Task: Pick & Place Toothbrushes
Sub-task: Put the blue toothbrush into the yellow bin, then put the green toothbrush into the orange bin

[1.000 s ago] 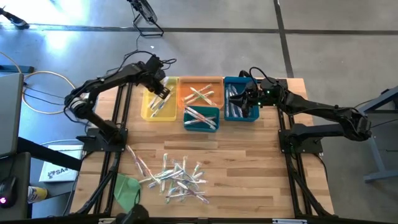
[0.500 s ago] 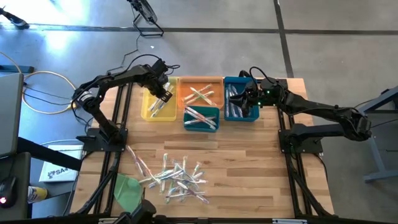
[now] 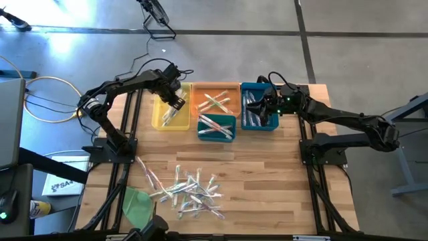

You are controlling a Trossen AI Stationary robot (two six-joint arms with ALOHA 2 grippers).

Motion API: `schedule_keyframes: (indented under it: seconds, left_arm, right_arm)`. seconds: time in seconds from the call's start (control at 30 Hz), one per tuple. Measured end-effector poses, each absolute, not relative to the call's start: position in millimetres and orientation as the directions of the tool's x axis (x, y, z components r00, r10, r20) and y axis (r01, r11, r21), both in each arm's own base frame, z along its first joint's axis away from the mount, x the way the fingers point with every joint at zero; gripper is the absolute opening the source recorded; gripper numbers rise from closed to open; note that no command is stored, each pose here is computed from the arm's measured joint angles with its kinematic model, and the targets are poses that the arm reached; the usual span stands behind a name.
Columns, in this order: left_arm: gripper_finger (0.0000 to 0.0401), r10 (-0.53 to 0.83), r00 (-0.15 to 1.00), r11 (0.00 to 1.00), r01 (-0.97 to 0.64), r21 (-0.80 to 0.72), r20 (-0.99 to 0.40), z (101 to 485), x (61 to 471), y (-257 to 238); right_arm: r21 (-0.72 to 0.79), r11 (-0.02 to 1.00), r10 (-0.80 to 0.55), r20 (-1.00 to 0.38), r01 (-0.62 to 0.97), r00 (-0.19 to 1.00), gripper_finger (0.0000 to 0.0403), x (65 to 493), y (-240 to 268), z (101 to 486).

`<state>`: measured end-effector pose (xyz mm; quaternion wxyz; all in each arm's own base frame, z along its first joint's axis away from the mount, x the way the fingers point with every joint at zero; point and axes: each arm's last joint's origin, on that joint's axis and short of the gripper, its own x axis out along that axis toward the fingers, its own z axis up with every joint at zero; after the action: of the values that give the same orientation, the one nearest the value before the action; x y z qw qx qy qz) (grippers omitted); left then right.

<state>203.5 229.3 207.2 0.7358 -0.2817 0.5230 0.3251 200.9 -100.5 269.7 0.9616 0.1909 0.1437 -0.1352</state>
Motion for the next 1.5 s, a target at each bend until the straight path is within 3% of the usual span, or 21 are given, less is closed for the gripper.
schedule_keyframes:
  seconds: [0.23, 1.5]
  left_arm:
    - [0.0093, 0.184, 0.241, 0.63, -0.773, -0.074, -0.953, 207.2, 203.5, 229.3]
    - [0.0096, 0.232, 0.282, 0.633, -0.77, -0.075, -0.931, 209.6, 207.6, 234.0]
  right_arm:
    - [0.328, 0.891, -0.205, -0.328, 0.315, 0.922, 0.0085, 200.9, -100.5, 269.7]
    - [0.328, 0.891, -0.205, -0.328, 0.315, 0.922, 0.0085, 200.9, -100.5, 269.7]
